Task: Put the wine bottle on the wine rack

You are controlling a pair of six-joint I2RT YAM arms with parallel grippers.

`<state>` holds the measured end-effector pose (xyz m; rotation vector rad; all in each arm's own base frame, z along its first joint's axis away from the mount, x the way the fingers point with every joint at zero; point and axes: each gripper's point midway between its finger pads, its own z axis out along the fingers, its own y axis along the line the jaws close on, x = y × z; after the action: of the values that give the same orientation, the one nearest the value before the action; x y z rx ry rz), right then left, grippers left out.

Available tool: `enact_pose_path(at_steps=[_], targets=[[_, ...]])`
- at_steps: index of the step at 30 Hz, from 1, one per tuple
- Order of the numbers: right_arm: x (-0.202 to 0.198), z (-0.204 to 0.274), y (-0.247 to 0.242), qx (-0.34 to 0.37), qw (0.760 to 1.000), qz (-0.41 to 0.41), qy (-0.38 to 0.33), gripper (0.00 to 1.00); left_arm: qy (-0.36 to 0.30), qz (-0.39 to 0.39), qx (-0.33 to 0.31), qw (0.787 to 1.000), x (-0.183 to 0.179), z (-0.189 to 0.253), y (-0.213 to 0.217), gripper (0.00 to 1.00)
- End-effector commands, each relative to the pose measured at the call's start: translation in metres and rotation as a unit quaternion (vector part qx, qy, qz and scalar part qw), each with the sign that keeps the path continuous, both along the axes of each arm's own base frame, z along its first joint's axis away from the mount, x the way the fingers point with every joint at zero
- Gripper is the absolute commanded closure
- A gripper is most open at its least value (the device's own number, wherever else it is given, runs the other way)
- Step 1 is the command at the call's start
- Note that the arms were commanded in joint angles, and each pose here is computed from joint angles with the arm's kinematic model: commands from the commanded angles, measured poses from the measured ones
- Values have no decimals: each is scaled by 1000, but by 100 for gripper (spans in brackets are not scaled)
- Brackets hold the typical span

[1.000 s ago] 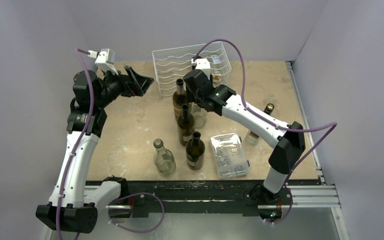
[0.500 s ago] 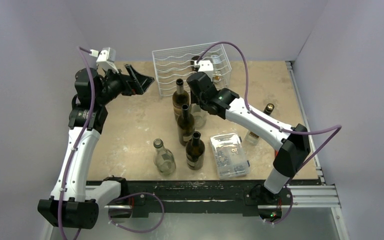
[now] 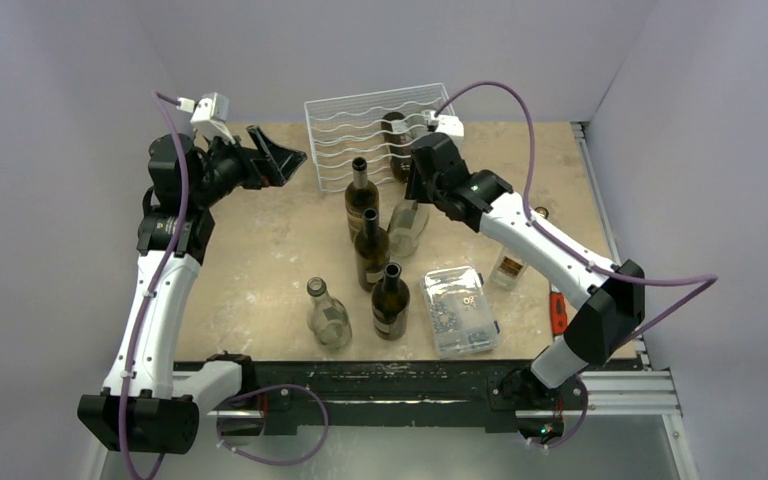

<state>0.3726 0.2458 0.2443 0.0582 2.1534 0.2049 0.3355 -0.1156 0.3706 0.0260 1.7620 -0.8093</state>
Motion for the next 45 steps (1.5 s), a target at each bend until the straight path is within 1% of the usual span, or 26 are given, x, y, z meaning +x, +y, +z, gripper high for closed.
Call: enact_pose_path(at_steps=[1, 8, 12, 17, 26, 29, 33, 40, 45], targets=[[16, 91, -9, 142, 985, -28, -97, 100, -18, -1, -6, 1000, 1, 10, 1, 6], [24, 112, -23, 139, 982, -56, -115, 100, -12, -4, -10, 1000, 3, 7, 0, 6], [21, 132, -37, 141, 979, -70, -128, 100, -10, -6, -12, 1000, 5, 5, 0, 5], [21, 167, -58, 172, 968, -74, -166, 100, -5, -11, -20, 1000, 7, 5, -1, 5], [32, 211, -90, 222, 955, -66, -184, 100, 1, -15, -26, 1000, 9, 3, -2, 5], [41, 227, -95, 233, 951, -67, -193, 100, 5, -21, -35, 999, 10, 3, -2, 5], [57, 239, -90, 262, 943, -64, -195, 100, 8, -12, -30, 999, 14, -1, 1, 5], [69, 265, -72, 356, 913, -45, -194, 100, 14, -8, -23, 1000, 18, -7, 3, 4], [68, 301, -71, 425, 877, -36, -222, 100, 18, 0, -33, 999, 23, -8, 12, 4]])
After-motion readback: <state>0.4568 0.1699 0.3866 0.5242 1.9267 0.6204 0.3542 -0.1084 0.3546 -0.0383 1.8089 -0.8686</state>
